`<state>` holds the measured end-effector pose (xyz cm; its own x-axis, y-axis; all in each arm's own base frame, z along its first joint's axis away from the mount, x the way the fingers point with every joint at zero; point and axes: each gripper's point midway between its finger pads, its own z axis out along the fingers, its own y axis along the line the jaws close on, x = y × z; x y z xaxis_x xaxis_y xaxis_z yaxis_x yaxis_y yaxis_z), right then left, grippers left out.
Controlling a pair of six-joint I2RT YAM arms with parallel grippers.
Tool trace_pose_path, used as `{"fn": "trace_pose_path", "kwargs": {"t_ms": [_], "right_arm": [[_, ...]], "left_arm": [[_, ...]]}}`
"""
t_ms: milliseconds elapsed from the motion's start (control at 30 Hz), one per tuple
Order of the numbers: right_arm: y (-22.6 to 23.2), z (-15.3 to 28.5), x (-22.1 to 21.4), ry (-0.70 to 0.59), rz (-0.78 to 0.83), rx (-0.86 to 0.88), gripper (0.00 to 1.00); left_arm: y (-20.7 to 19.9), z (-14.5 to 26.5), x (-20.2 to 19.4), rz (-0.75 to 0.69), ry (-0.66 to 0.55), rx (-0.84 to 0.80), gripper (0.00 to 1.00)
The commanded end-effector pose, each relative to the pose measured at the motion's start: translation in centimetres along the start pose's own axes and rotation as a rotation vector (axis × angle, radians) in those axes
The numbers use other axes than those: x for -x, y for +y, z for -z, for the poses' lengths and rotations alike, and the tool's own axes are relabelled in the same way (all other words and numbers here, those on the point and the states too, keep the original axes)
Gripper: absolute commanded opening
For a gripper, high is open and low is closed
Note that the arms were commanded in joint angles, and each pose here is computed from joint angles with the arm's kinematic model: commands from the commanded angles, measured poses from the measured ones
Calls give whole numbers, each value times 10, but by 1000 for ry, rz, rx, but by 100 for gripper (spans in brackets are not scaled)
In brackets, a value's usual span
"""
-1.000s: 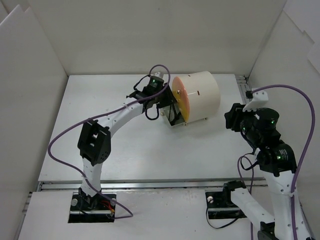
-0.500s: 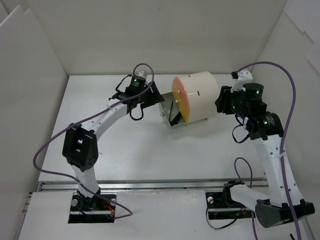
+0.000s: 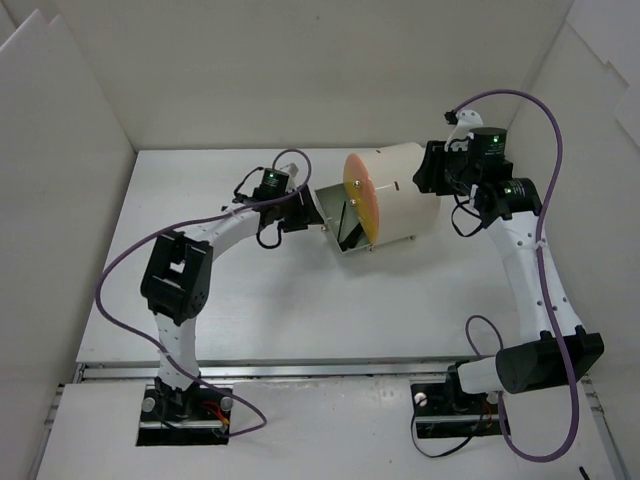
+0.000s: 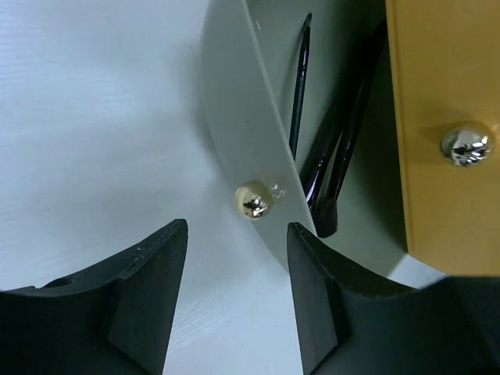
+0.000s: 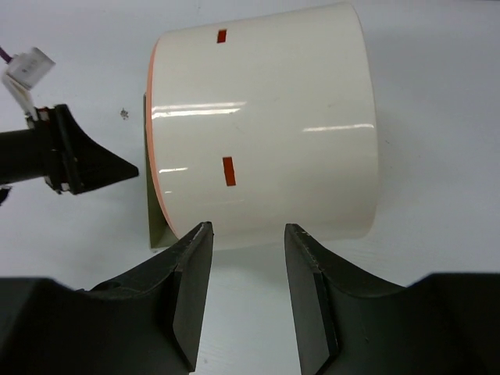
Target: Organize the makeup
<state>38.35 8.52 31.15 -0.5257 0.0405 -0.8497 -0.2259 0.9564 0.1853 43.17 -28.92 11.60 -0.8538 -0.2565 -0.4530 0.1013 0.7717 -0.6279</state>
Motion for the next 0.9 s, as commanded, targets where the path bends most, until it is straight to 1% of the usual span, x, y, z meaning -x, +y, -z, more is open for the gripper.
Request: {"fn": "trace_pose_path", "kwargs": {"t_ms": [0, 233, 367, 400, 433, 500, 533, 567, 600, 767, 867], "right_arm": [[11, 1, 39, -108, 2, 62, 39], [13, -7, 38, -92, -5, 79, 38], [11, -17, 34, -72, -7, 72, 38], [10, -18, 33, -69, -6, 72, 38], [10, -21, 32, -61, -12, 76, 38], [9, -24, 29, -52, -15, 76, 38], [10, -26, 27, -47, -17, 80, 38], [10, -27, 26, -44, -17, 78, 38], [8, -27, 27, -44, -18, 74, 38], [6, -28, 25, -42, -15, 59, 38], [5, -28, 23, -40, -14, 56, 38]], "left_arm": [[-54, 6, 31, -109, -95, -125, 49], [-76, -25, 29, -149, -75, -171, 49], [-98, -35, 25, -183, -77, -241, 49], [-99, -39, 26, -183, -75, -245, 49], [-110, -40, 27, -195, -86, -281, 49], [-113, -46, 29, -188, -94, -303, 49], [-124, -47, 28, -197, -90, -331, 49], [-123, -53, 27, -191, -85, -338, 49], [-134, -52, 27, -199, -85, -365, 49], [-147, -60, 27, -205, -86, -416, 50], [-158, -58, 25, -216, -85, -457, 50]]}}
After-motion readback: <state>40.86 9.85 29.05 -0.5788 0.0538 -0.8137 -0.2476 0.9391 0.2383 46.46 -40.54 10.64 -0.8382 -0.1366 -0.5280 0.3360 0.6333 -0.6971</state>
